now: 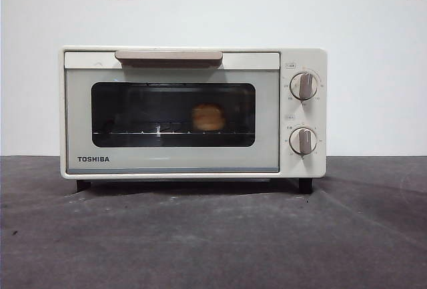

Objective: The left arm flap open the oven, the right arm pick bread and place it into oven, the left arm flap close the oven

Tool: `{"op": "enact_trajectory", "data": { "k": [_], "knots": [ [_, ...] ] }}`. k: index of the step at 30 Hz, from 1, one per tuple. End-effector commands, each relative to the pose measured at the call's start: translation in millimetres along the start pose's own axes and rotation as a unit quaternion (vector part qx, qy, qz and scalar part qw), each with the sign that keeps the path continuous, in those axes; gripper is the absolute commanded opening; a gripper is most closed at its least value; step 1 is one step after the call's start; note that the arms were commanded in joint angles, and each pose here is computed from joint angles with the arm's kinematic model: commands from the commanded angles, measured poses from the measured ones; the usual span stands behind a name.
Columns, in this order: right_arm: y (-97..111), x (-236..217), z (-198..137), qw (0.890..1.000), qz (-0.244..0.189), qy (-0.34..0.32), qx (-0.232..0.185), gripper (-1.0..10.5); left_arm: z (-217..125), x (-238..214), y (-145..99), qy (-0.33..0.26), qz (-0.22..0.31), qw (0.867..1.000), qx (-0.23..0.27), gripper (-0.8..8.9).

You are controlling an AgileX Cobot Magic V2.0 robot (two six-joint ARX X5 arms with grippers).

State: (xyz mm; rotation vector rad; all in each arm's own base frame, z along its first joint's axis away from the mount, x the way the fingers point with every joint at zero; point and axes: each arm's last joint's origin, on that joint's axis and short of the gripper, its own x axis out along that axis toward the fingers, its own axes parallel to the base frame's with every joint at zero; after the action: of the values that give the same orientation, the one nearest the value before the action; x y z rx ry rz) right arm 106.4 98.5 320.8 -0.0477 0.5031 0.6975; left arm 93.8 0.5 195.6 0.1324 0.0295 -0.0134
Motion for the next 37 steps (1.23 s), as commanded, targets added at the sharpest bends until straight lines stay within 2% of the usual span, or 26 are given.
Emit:
{"op": "enact_trajectory", "data": {
  "k": [1,12,17,37],
  "knots": [
    [2,0,3,1.0,0.004,-0.007,0.004,0.1,-10,1,-1,0.002,0.002,1.0,0.004,0.16],
    [2,0,4,1.0,0.004,-0.008,0.004,0.1,-38,4,-5,0.035,-0.003,0.999,0.004,0.16],
    [2,0,4,1.0,0.005,-0.01,0.004,0.1,-46,3,-6,0.075,-0.008,0.997,0.006,0.16],
    [2,0,4,1.0,0.005,-0.011,0.004,0.1,-46,3,-6,0.074,-0.008,0.997,0.0,0.16]
  ]
}}
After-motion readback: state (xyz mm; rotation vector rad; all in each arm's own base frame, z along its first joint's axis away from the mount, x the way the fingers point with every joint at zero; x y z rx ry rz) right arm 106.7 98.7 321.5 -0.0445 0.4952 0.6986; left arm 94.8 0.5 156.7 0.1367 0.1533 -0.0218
